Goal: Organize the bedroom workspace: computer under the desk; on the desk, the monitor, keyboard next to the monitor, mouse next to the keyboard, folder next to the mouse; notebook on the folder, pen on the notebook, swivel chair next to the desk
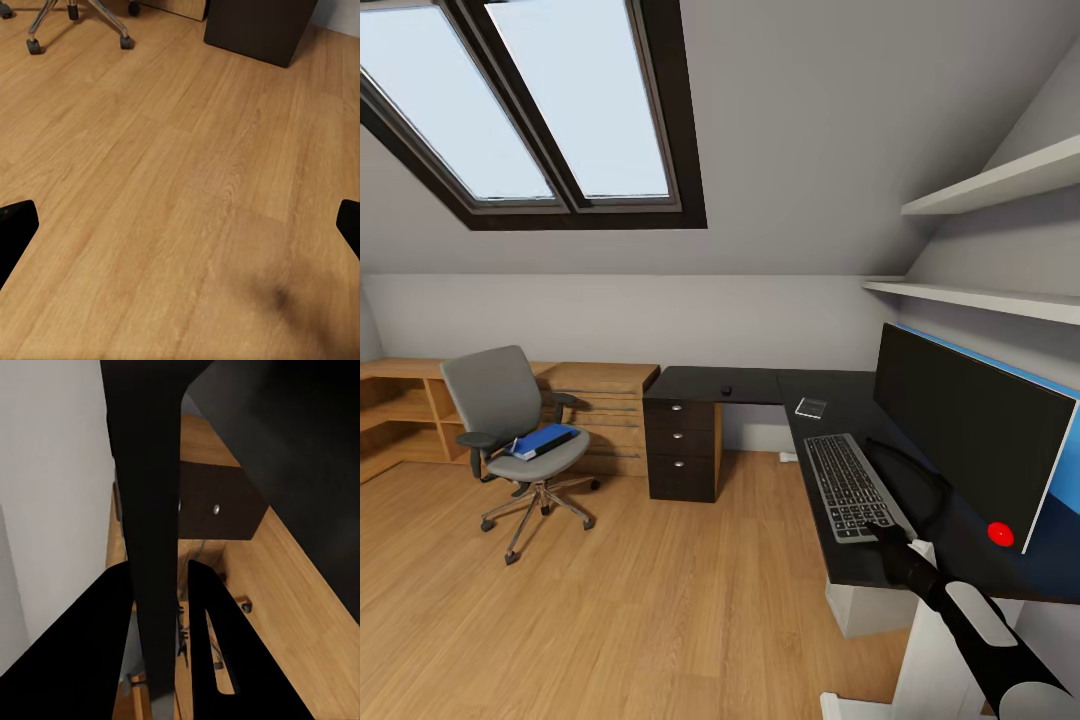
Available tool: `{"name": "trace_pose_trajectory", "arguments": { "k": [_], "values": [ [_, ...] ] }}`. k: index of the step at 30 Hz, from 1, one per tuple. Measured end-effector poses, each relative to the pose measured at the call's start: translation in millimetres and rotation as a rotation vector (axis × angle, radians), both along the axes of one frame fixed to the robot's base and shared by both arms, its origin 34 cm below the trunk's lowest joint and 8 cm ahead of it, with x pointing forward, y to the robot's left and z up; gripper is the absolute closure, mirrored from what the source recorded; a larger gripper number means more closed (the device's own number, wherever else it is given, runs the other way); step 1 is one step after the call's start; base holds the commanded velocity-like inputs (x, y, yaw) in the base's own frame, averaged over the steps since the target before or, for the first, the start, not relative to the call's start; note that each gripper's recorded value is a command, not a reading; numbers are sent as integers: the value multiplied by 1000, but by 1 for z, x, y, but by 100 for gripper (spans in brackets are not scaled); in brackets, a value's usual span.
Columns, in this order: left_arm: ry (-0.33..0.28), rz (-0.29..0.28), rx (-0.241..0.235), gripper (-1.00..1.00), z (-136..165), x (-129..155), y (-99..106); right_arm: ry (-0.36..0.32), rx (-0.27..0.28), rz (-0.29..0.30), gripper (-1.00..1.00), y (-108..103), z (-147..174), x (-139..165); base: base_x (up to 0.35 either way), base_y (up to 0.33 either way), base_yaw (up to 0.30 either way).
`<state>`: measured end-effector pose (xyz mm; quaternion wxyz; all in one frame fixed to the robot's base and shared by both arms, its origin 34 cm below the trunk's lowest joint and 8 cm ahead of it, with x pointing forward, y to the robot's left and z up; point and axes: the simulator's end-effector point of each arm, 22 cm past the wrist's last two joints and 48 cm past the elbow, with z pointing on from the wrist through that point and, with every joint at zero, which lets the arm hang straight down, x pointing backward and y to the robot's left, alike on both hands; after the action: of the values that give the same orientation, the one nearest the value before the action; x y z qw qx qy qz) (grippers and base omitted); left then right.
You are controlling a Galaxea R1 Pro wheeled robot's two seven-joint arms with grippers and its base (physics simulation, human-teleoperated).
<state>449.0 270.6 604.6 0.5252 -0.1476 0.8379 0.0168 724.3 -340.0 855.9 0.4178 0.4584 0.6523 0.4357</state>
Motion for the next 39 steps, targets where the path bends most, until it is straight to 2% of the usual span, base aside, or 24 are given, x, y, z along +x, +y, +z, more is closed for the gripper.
{"name": "trace_pose_trajectory", "arguments": {
  "k": [12, 21, 29, 39],
  "values": [
    [0, 0, 1, -100, 0, 0, 1, -2, 6, -2, 100, 3, -1, 0, 133, 0, 0],
    [0, 1, 2, -100, 0, 0, 1, 6, 6, -2, 100, 3, -4, 0, 24, 0, 0],
    [0, 1, 2, -100, 0, 0, 1, 0, 40, -16, 100, 2, -1, 0, 1, 0, 0],
    [0, 1, 1, -100, 0, 0, 1, 24, 49, -20, 100, 2, -12, -3, 52, -39, 0]
  ]
}}
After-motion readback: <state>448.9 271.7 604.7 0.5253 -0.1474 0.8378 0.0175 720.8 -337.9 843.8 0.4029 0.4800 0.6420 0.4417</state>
